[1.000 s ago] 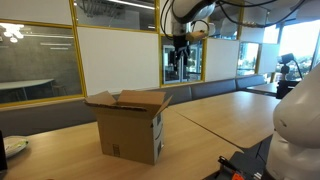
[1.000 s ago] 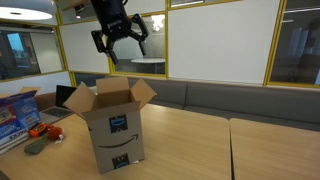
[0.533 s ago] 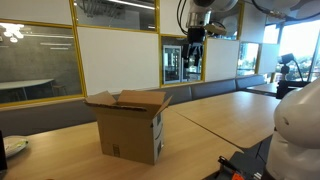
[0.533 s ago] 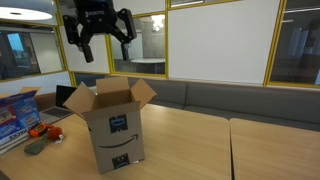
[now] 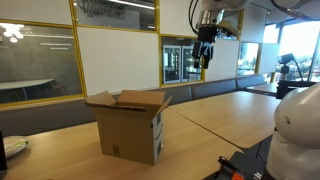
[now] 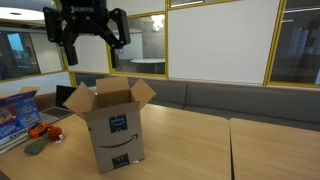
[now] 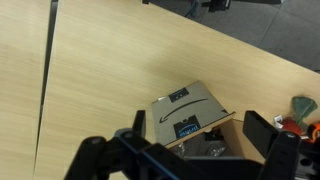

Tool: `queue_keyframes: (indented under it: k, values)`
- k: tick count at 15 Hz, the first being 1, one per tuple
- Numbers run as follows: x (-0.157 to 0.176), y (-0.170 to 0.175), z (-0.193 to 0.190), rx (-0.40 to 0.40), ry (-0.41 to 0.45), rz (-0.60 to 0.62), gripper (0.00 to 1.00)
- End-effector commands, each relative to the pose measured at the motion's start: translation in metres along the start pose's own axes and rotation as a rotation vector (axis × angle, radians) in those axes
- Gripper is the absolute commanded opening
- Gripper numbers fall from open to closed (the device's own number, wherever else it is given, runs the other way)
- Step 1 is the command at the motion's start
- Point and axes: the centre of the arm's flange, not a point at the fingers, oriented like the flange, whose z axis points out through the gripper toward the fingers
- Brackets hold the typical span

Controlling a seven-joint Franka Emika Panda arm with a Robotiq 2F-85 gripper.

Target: Pick up the bottle from the table and put it in the box

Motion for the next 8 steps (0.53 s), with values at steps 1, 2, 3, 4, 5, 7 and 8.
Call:
queue_keyframes:
  k: [1, 2, 3, 4, 5, 7, 8]
  values:
    - [0.0002, 0.0, 0.001, 0.0, -0.002, 0.0, 1.0]
    - [0.0007, 0.0001, 0.0018, 0.001, -0.005, 0.0, 1.0]
    - [0.0011, 0.0001, 0.0025, 0.001, -0.007, 0.0, 1.0]
    - [0.0012, 0.0001, 0.0027, 0.001, -0.007, 0.0, 1.0]
    - [0.0012, 0.0001, 0.0027, 0.001, -0.007, 0.0, 1.0]
    - [0.0012, 0.0001, 0.0027, 0.001, -0.007, 0.0, 1.0]
    - [0.0012, 0.0001, 0.0027, 0.001, -0.007, 0.0, 1.0]
